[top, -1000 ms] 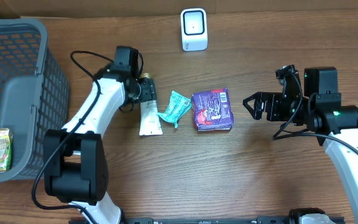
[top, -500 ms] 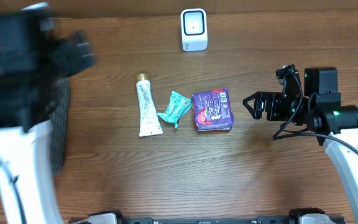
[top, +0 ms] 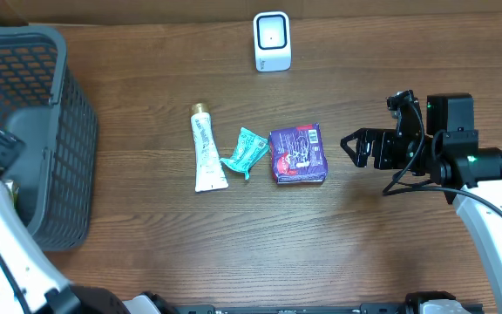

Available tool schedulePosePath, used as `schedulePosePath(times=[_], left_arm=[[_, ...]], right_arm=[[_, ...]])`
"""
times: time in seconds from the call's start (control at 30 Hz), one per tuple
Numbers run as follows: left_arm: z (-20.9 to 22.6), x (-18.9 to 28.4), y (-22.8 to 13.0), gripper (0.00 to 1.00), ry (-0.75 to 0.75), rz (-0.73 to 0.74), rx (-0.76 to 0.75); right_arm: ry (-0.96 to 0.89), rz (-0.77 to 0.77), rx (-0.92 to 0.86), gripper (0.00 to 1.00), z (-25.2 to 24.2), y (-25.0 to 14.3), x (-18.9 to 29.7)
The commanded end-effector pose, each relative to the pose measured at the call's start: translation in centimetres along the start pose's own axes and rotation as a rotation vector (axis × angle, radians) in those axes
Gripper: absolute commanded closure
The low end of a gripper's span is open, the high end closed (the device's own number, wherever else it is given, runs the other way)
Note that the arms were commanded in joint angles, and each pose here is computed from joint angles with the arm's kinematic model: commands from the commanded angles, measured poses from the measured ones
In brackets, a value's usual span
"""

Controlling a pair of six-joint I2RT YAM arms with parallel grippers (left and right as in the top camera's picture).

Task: Scan the item barcode
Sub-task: 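Reach the left gripper into the basket and grasp the POKKA green tea carton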

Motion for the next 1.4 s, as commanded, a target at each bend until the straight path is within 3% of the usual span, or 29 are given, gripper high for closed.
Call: schedulePosePath(times=[0.0, 0.4, 0.9, 0.97, 1.1, 1.13, 1.2, 1.27, 1.37], left_arm=[[-0.2, -5.0, -3.2, 0.0, 0.164, 0.09, -0.145], [-0.8, -12.1, -4.5, 0.0, 0.172, 0.133, -0.536], [2.6, -18.5, -6.4, 0.02, 0.186, 0.264, -0.538], [2.6, -19.6, -6.8, 0.07, 0.17, 0.279, -0.56], [1.9, -21.0, -7.7, 0.32, 0.105, 0.301, -0.57], [1.8, -21.3, -7.9, 0.41, 0.091, 0.306, -0.572], [1.6, -21.7, -8.2, 0.74, 0.087, 0.318, -0.576], [1.6, -21.8, -8.2, 0.95, 0.086, 0.32, -0.577], [1.5, -21.5, -8.0, 0.96, 0.086, 0.313, -0.579]], right_arm=[[0.0, -0.021, 0.006, 0.0, 0.1, 0.6, 0.2], [0.0, -0.019, 0.004, 0.0, 0.1, 0.5, 0.2], [-0.01, -0.008, -0.003, 0.0, 0.0, 0.3, 0.2], [-0.02, -0.012, -0.003, 0.0, -0.1, 0.4, 0.2], [-0.02, -0.013, -0.003, 0.0, -0.1, 0.4, 0.2], [-0.02, -0.012, -0.003, 0.0, -0.1, 0.4, 0.2], [-0.02, -0.012, -0.003, 0.0, -0.1, 0.4, 0.2], [-0.019, -0.012, -0.003, 0.0, -0.1, 0.4, 0.2], [-0.019, -0.013, -0.002, 0.0, -0.1, 0.4, 0.2]])
Point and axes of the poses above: each gripper's point midway between its finger pads, its own x axis back along the fingers, its own z axis along the line the jaws close on, y = z × x, the point moved 10 cm from there along x, back along the fingers, and after that the axes turned 11 degrees about -x, right-handed, at the moved point
